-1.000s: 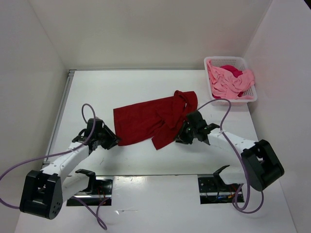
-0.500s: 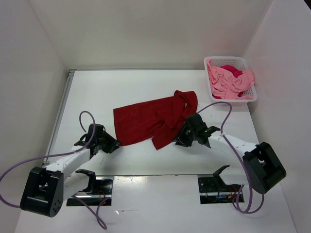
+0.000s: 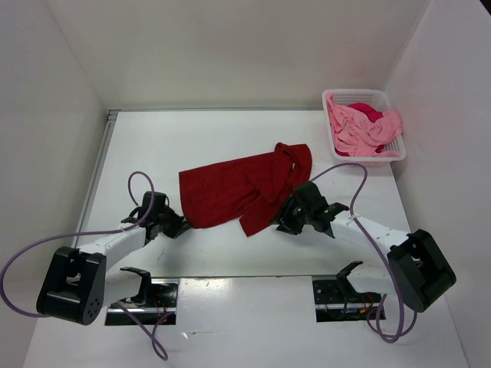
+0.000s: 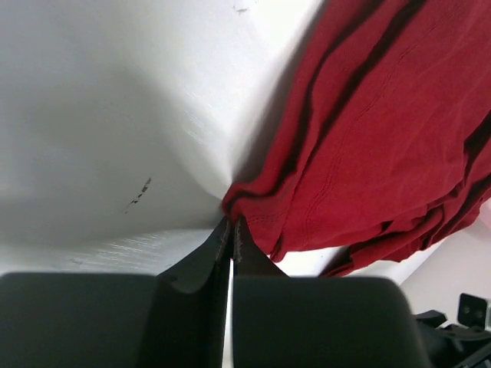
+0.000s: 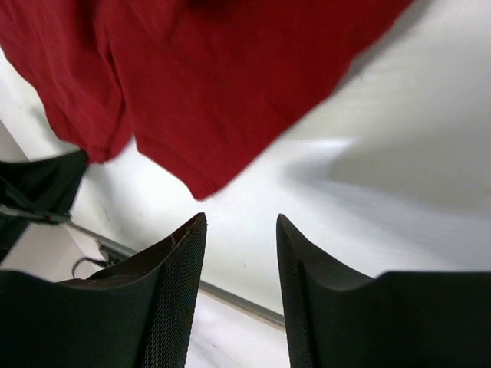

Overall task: Fold and stack the t-shirts
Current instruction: Flatten out the tshirt

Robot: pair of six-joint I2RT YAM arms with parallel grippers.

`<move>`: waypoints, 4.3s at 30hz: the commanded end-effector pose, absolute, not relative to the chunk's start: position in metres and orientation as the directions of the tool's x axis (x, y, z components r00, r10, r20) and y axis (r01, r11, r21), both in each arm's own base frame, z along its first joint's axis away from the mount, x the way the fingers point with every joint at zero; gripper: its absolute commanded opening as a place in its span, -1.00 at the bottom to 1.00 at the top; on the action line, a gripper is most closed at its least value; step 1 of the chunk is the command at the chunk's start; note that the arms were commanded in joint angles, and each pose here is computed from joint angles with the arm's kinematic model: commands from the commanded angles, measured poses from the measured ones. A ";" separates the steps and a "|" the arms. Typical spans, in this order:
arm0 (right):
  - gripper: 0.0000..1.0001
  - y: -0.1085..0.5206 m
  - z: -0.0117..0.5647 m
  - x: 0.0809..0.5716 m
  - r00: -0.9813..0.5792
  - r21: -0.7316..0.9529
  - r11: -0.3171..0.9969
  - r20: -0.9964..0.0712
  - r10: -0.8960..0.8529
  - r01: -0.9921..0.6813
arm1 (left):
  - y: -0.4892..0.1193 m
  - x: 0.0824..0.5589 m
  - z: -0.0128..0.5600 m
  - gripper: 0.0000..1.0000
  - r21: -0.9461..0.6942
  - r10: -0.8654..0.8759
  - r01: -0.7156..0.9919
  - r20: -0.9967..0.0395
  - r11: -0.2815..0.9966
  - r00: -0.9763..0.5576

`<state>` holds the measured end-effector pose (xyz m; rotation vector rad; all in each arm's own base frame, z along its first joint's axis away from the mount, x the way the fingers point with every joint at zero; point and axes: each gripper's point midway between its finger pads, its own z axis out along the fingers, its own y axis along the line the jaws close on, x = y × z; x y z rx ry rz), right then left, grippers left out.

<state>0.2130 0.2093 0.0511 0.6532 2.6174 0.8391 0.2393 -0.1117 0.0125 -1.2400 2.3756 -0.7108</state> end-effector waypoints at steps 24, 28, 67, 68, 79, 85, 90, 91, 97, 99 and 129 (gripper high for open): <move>-0.28 0.292 0.010 0.209 -0.836 0.582 0.725 -0.134 0.532 0.368 | -0.089 0.260 0.040 -1.00 -0.528 -0.762 -0.570 -0.277 0.630 -0.585; -0.54 0.294 0.003 0.210 -0.833 0.548 0.741 -0.136 0.536 0.387 | -0.091 0.262 0.042 -1.00 -0.538 -0.761 -0.563 -0.275 0.628 -0.587; -1.00 0.127 0.660 0.241 0.035 0.642 0.684 -0.720 0.693 -0.346 | -0.046 0.316 0.586 -1.00 -0.597 -0.606 0.113 -0.792 0.794 0.076; -1.00 0.130 0.648 0.254 0.038 0.620 0.721 -0.750 0.661 -0.309 | -0.043 0.321 0.577 -1.00 -0.592 -0.597 0.086 -0.799 0.801 0.068; -1.00 0.169 0.571 0.392 -0.052 0.514 0.829 -0.855 0.516 -0.222 | -0.030 0.426 0.431 -1.00 -0.634 -0.632 -0.068 -0.747 0.771 -0.205; -1.00 0.126 0.550 0.493 -0.120 0.628 0.742 -0.776 0.619 -0.235 | -0.009 0.496 0.400 -1.00 -0.720 -0.704 -0.062 -0.650 0.691 -0.286; -1.00 0.089 0.636 0.458 0.003 0.647 0.623 -0.693 0.721 -0.440 | 0.008 0.495 0.477 -1.00 -0.752 -0.734 0.066 -0.656 0.656 -0.176; -1.00 0.085 0.651 0.447 0.002 0.664 0.579 -0.656 0.754 -0.473 | 0.008 0.483 0.497 -1.00 -0.758 -0.742 0.106 -0.652 0.644 -0.155; -1.00 0.079 0.700 0.389 0.000 0.593 0.494 -0.640 0.769 -0.636 | 0.035 0.462 0.538 -1.00 -0.750 -0.753 0.175 -0.655 0.638 -0.060; -1.00 0.082 0.698 0.378 0.001 0.578 0.520 -0.668 0.744 -0.629 | 0.037 0.456 0.544 -1.00 -0.731 -0.737 0.172 -0.674 0.660 -0.036; -1.00 0.087 0.152 0.211 -0.771 0.566 0.760 -0.311 0.556 0.320 | 0.028 0.273 0.131 -1.00 -0.497 -0.788 -0.611 -0.404 0.616 -0.465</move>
